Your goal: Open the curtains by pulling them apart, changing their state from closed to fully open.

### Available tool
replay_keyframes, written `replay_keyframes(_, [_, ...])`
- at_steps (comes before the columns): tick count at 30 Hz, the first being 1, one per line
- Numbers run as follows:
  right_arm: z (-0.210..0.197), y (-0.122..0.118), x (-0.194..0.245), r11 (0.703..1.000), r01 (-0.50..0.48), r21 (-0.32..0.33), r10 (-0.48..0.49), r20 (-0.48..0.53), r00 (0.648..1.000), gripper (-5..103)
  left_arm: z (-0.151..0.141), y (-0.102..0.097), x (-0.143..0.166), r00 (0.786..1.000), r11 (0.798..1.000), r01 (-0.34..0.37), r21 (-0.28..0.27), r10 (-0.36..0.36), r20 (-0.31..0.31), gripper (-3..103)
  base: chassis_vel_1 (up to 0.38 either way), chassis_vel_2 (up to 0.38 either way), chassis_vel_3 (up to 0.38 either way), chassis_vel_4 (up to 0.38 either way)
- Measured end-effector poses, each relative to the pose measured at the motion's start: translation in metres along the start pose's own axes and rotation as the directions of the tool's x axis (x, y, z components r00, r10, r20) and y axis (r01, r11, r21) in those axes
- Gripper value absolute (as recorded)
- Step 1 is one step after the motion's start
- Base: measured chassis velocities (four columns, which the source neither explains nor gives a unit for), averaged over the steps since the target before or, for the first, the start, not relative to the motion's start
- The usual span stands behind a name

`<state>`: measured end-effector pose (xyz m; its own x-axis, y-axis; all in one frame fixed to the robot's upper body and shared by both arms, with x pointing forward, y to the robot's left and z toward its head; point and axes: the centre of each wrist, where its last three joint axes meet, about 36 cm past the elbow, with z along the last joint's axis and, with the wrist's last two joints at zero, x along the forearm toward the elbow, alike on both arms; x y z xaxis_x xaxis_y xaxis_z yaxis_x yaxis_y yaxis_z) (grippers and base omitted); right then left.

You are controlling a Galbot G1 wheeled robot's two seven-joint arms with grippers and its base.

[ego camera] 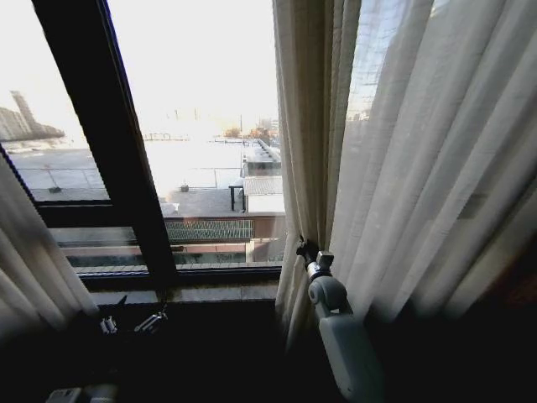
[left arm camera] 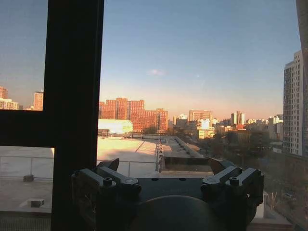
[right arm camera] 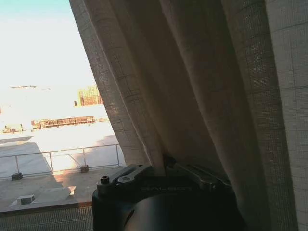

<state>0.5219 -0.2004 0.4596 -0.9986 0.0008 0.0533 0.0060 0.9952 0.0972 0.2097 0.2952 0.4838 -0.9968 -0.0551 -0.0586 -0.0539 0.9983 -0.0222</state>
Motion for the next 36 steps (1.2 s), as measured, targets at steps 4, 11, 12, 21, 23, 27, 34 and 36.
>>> replay_keyframes(4, [-0.0005, -0.0038, -0.0003, 1.000, -0.009, 0.000, 0.009, 0.001, 1.000, 0, 0.0006, 0.0001, -0.0007, 1.000, 1.000, -0.002, 0.001, 0.002, 0.000, 100, -0.368, -0.355, 0.360, 0.359])
replay_keyframes(11, [-0.0018, -0.0067, 0.0002, 1.000, -0.017, 0.000, 0.017, 0.005, 1.000, 0, -0.0006, 0.0011, -0.0030, 1.000, 1.000, -0.003, 0.010, 0.003, 0.008, 100, -0.360, -0.346, 0.361, 0.352])
replay_keyframes(12, [-0.0015, -0.0069, 0.0006, 1.000, -0.017, 0.001, 0.017, 0.005, 1.000, 0, -0.0003, 0.0009, -0.0031, 1.000, 1.000, -0.003, 0.012, 0.003, 0.008, 100, -0.351, -0.368, 0.362, 0.359])
replay_keyframes(21, [0.0007, -0.0063, 0.0012, 1.000, -0.017, 0.002, 0.017, -0.001, 1.000, 0, 0.0020, 0.0002, -0.0038, 1.000, 1.000, -0.003, 0.018, 0.003, 0.005, 100, -0.352, -0.366, 0.351, 0.353])
replay_keyframes(23, [0.0007, -0.0062, 0.0008, 1.000, -0.018, 0.002, 0.018, -0.001, 1.000, 0, 0.0020, 0.0003, -0.0040, 1.000, 1.000, -0.003, 0.018, 0.003, 0.005, 100, -0.371, -0.350, 0.377, 0.346])
replay_keyframes(27, [0.0000, -0.0068, -0.0006, 1.000, -0.020, 0.000, 0.020, 0.001, 1.000, 0, 0.0019, 0.0007, -0.0044, 1.000, 1.000, -0.004, 0.017, 0.004, 0.006, 100, -0.352, -0.338, 0.343, 0.349])
replay_keyframes(34, [0.0005, -0.0085, -0.0010, 1.000, -0.025, -0.002, 0.025, 0.001, 1.000, 0, 0.0025, 0.0014, -0.0050, 1.000, 1.000, -0.004, 0.016, 0.004, 0.006, 100, -0.360, -0.366, 0.346, 0.358])
replay_keyframes(36, [0.0009, -0.0086, -0.0002, 1.000, -0.025, -0.002, 0.025, 0.000, 1.000, 0, 0.0027, 0.0011, -0.0050, 1.000, 1.000, -0.004, 0.018, 0.003, 0.005, 100, -0.348, -0.367, 0.332, 0.357])
